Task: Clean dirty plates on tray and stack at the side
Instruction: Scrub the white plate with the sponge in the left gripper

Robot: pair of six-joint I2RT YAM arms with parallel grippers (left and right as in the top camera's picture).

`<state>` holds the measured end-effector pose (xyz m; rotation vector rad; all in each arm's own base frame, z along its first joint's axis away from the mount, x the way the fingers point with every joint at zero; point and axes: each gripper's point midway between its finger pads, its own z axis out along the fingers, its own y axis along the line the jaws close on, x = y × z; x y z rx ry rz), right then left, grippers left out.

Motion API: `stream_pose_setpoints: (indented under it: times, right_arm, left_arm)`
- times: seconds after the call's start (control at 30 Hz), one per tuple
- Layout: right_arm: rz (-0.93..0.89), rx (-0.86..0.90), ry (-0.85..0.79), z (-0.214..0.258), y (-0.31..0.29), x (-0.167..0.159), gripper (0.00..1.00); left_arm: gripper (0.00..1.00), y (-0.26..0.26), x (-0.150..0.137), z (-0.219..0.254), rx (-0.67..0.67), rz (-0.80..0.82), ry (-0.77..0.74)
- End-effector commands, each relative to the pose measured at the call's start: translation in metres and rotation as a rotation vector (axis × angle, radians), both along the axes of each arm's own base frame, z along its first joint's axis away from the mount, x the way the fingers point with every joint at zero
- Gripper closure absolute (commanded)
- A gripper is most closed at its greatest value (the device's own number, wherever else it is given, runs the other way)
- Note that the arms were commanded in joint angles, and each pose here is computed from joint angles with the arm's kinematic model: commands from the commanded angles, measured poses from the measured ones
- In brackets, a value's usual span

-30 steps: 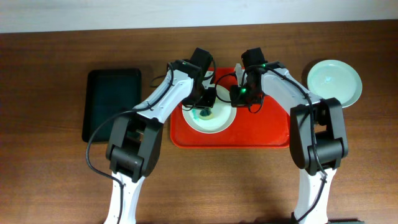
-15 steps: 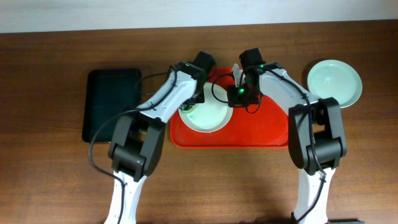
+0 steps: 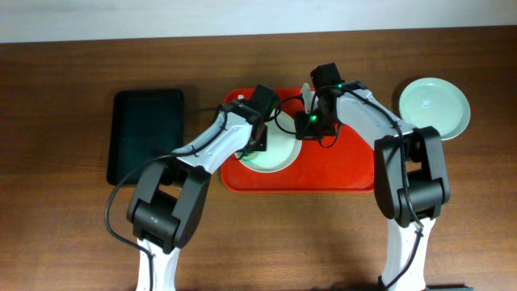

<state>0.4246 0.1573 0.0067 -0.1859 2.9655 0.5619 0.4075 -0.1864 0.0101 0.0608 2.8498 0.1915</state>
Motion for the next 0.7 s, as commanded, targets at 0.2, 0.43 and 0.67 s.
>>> stream_pose_setpoints:
  times: [0.2, 0.43, 0.67]
  right_arm:
    - [-0.02, -0.081, 0.043, -0.022, -0.018, -0.008, 0.96]
    - [-0.021, -0.08, 0.039, -0.022, -0.018, -0.007, 0.96]
    - [-0.021, -0.08, 0.039, -0.022, -0.018, -0.007, 0.96]
  left_arm:
    - [1.0, 0.057, 0.041, 0.106, -0.021, 0.171, -0.257]
    - [1.0, 0.216, 0.025, 0.095, -0.195, 0.542, -0.086]
    - [1.0, 0.254, 0.016, 0.01, -0.237, 0.651, 0.057]
